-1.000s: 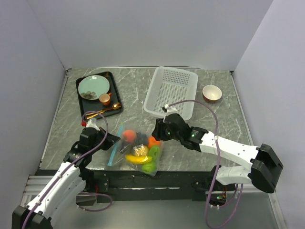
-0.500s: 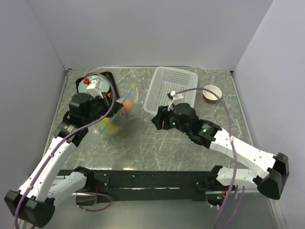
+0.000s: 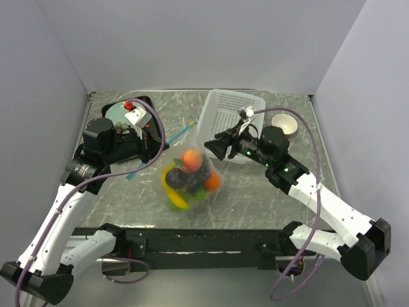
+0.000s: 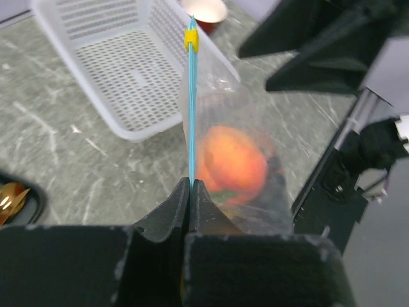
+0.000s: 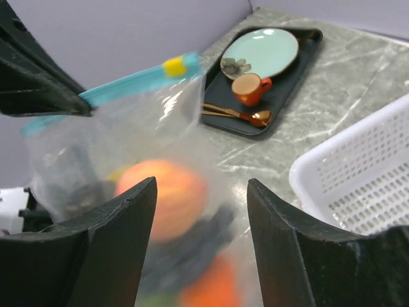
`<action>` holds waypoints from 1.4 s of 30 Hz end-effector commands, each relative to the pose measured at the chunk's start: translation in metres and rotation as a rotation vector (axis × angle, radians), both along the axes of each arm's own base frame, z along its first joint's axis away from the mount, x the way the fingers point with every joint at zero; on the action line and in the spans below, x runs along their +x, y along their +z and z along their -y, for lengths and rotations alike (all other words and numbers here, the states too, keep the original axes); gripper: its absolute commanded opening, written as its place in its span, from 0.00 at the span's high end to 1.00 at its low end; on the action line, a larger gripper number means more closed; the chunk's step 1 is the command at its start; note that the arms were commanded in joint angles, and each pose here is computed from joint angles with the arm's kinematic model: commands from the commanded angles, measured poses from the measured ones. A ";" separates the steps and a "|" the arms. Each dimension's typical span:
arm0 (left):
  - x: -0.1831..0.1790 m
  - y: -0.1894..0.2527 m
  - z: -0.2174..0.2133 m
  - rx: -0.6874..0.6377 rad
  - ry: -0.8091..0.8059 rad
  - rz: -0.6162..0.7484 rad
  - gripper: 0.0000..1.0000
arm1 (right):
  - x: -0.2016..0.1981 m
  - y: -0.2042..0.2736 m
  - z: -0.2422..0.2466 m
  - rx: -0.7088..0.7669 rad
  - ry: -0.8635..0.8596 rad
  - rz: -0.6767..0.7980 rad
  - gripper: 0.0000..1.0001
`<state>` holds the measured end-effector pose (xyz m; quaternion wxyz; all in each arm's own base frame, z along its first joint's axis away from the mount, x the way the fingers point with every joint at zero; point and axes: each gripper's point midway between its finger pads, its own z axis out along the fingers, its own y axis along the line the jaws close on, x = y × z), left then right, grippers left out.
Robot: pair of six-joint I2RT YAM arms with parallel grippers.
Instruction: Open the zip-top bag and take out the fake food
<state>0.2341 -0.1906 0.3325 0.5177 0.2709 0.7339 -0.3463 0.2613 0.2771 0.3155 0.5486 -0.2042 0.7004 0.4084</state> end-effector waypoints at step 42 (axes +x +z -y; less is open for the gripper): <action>-0.049 0.081 0.031 -0.076 -0.400 0.174 0.99 | -0.021 0.087 0.009 0.229 0.404 0.381 0.14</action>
